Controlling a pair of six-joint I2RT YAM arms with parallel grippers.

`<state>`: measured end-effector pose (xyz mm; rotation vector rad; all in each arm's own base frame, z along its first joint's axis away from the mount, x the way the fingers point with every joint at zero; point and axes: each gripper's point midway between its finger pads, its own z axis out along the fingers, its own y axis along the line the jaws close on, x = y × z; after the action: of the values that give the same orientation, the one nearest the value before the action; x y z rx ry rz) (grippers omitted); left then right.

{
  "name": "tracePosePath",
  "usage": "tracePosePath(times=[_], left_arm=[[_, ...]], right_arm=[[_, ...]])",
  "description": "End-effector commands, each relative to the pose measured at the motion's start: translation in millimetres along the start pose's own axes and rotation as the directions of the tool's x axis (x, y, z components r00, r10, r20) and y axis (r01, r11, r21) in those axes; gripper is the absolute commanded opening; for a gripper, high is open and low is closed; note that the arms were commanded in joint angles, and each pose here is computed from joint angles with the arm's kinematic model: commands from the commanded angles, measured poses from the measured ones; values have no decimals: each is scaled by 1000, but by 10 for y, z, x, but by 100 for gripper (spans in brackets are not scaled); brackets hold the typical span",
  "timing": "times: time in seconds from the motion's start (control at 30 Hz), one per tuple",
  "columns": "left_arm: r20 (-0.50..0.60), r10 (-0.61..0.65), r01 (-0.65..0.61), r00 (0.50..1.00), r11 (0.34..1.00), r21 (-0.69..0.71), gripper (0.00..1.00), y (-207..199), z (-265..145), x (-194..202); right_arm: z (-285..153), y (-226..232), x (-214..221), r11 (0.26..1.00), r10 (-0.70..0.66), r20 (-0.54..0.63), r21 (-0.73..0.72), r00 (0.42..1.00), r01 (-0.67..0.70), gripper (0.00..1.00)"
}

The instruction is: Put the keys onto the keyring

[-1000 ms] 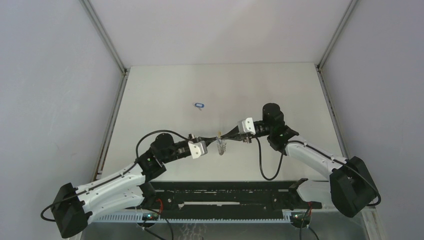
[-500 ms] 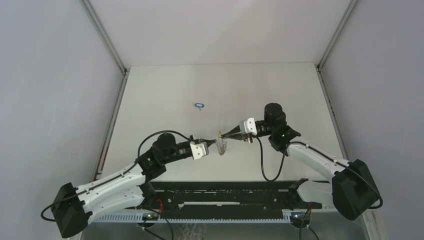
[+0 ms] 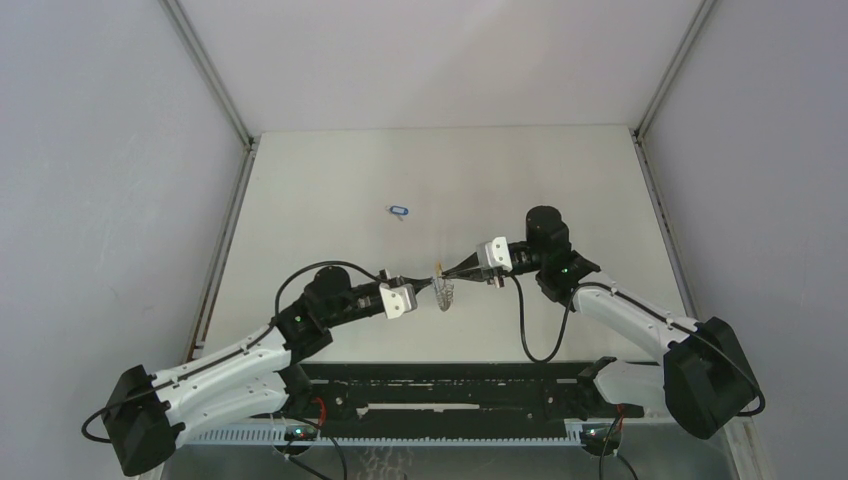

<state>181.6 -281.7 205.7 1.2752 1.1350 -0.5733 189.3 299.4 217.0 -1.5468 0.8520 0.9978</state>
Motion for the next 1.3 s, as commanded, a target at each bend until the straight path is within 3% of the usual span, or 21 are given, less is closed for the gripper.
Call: tracePosePath(times=[0.0, 1.27], left_arm=[[123, 52, -47, 991, 998, -39, 0, 228, 48, -495], [125, 48, -43, 991, 998, -47, 0, 246, 42, -513]], right_arm=[[32, -97, -171, 998, -67, 29, -4, 997, 67, 0], [60, -53, -187, 998, -65, 38, -23, 997, 66, 0]])
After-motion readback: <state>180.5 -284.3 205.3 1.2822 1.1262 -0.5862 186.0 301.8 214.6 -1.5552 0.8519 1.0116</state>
